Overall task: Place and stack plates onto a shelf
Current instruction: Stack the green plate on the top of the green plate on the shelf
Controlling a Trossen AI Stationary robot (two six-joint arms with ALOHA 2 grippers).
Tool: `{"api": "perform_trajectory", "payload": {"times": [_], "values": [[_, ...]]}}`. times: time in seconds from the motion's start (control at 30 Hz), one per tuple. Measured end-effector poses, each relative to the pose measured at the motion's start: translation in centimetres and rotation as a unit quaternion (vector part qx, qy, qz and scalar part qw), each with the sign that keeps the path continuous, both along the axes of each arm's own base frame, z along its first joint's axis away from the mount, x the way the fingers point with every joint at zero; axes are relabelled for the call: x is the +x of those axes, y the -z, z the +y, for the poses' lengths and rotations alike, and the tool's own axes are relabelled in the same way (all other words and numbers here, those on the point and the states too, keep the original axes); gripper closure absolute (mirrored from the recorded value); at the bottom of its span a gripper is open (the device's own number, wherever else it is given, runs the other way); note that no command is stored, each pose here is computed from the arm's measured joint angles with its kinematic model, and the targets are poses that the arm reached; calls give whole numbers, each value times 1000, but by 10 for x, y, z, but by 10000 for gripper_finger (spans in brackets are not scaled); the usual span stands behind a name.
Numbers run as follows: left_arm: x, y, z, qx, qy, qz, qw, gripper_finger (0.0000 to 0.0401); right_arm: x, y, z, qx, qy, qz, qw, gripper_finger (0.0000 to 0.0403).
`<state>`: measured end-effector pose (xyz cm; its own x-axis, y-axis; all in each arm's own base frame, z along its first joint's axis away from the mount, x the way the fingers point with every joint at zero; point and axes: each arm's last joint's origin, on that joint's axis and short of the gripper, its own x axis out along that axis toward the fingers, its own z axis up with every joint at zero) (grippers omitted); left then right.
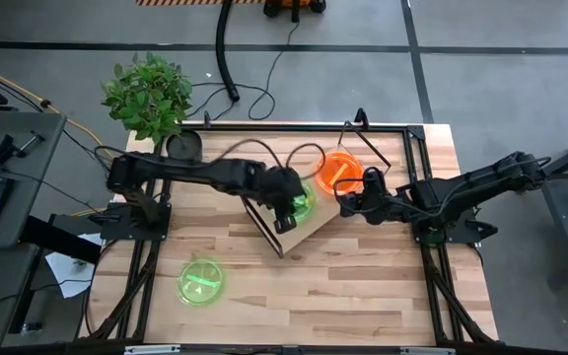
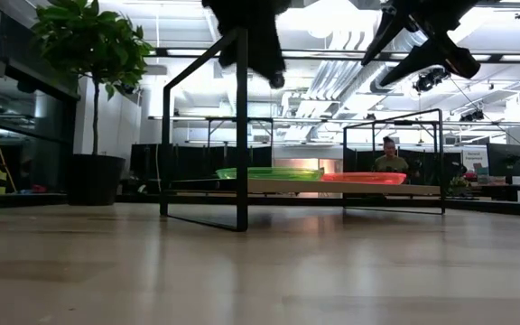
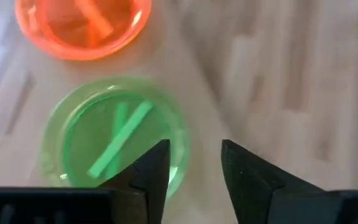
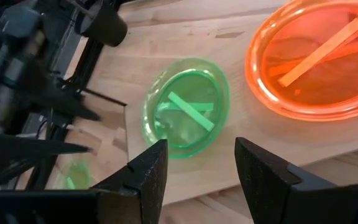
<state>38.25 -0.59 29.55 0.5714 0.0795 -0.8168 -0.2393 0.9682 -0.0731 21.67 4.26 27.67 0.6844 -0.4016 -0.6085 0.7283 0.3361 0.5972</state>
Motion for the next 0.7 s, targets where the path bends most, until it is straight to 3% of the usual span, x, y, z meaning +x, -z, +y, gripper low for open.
{"api": "perform_trajectory", "payload": {"times": [0.1, 0.2, 0.33, 0.43, 0.6, 0.7], "values": [[-12, -31, 0, -42, 24, -64, 997, 262, 2, -2, 1, 2, -18, -7, 1000, 233], [-33, -64, -10, -48, 46, -156, 986, 261, 5, -5, 2, -6, -37, -22, 999, 233], [-75, -90, -33, -53, 96, -305, 946, 261, 5, -13, 4, -11, -73, -42, 996, 233], [-111, -82, -44, -66, 117, -376, 917, 261, 1, -20, 6, -16, -92, -64, 994, 233], [-165, -56, -54, -131, 95, -459, 874, 261, -7, -33, 16, -18, -123, -108, 986, 233], [-189, -40, -61, -153, 105, -463, 867, 261, -10, -37, 26, -13, -145, -128, 981, 233]]}}
